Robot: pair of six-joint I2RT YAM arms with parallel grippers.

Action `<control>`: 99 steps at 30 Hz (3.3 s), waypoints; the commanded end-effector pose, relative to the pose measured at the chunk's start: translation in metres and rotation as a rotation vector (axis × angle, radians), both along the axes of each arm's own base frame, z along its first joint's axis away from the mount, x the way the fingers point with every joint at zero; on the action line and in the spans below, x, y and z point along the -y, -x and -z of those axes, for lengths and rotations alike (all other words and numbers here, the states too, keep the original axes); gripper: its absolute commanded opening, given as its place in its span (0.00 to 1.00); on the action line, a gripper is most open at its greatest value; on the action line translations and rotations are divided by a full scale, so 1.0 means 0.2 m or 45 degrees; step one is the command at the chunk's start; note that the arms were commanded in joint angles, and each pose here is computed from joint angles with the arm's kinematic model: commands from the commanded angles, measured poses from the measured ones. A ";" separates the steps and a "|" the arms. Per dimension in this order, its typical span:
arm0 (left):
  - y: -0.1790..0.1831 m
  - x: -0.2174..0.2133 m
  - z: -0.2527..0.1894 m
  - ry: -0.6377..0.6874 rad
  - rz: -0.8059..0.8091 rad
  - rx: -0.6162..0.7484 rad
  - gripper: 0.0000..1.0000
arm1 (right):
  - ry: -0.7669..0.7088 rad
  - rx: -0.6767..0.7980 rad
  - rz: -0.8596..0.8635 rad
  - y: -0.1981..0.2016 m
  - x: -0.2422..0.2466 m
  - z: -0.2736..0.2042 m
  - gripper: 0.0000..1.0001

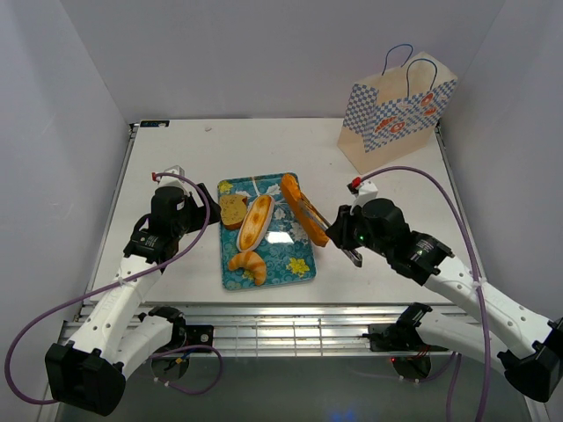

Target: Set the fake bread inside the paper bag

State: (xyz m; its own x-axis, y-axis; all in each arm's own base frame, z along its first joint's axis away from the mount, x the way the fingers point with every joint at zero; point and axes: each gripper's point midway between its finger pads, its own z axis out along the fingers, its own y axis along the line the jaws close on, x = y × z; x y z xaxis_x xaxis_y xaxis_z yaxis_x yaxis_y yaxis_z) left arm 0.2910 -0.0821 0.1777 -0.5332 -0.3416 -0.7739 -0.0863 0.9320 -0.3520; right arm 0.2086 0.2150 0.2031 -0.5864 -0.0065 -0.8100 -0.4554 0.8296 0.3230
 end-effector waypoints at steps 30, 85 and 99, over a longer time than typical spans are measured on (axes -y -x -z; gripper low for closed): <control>0.01 0.01 -0.03 0.000 0.021 0.023 0.95 | -0.034 0.035 -0.559 0.31 -0.38 0.01 0.45; 0.01 0.01 -0.03 0.001 0.027 0.021 0.95 | 0.109 -0.069 -0.559 0.43 -0.45 0.40 0.50; 0.01 0.02 -0.02 0.004 0.034 0.016 0.95 | 0.115 -0.141 -0.595 0.47 -0.48 0.49 0.49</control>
